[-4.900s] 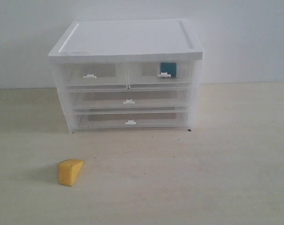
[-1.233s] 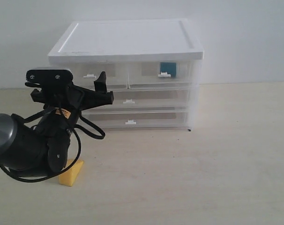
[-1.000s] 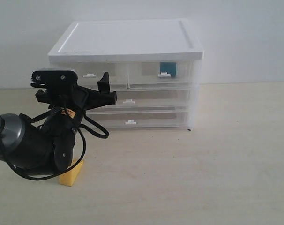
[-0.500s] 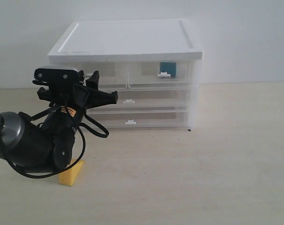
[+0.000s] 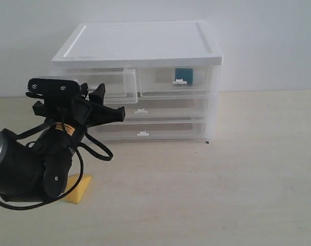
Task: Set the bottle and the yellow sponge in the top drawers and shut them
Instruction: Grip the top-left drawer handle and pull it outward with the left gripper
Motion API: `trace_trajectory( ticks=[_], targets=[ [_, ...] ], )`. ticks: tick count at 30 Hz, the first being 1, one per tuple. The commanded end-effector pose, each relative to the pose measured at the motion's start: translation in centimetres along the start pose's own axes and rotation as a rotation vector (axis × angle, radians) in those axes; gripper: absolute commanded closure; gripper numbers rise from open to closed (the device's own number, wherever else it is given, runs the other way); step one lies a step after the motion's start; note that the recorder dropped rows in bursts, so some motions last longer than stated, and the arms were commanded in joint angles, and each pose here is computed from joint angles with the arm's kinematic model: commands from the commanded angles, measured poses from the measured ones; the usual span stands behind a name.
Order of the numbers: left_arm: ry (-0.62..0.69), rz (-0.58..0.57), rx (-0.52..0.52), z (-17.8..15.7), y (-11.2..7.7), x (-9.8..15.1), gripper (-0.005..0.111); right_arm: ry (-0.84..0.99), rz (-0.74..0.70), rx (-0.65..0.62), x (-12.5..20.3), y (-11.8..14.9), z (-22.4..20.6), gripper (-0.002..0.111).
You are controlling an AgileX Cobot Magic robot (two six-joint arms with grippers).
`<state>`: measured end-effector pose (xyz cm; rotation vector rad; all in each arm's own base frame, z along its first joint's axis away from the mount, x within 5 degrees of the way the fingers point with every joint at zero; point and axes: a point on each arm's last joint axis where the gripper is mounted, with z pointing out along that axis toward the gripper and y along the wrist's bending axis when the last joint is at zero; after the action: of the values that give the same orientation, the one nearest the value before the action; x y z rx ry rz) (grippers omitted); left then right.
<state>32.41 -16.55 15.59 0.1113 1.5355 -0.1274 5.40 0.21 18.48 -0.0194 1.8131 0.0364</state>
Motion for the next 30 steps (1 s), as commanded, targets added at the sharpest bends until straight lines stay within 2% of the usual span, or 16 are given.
trace_trajectory(
  ticks=[1, 12, 22, 30],
  targets=[
    [-0.022, -0.014, -0.027, -1.9, 0.1, -1.0, 0.102, -0.007, 0.002, 0.0, 0.1, 0.0, 0.0, 0.108],
    [0.042, -0.006, -0.032, -5.2, -0.9, -0.7, 0.102, -0.007, 0.002, 0.0, 0.1, 0.0, 0.0, 0.108],
    [0.05, -0.026, -0.017, -7.5, -1.6, -1.5, 0.102, -0.007, 0.002, 0.0, 0.1, 0.0, 0.0, 0.108],
    [0.037, -0.025, -0.003, -7.7, -1.7, -2.0, 0.102, -0.007, 0.002, 0.0, 0.1, 0.0, 0.0, 0.108]
  ],
)
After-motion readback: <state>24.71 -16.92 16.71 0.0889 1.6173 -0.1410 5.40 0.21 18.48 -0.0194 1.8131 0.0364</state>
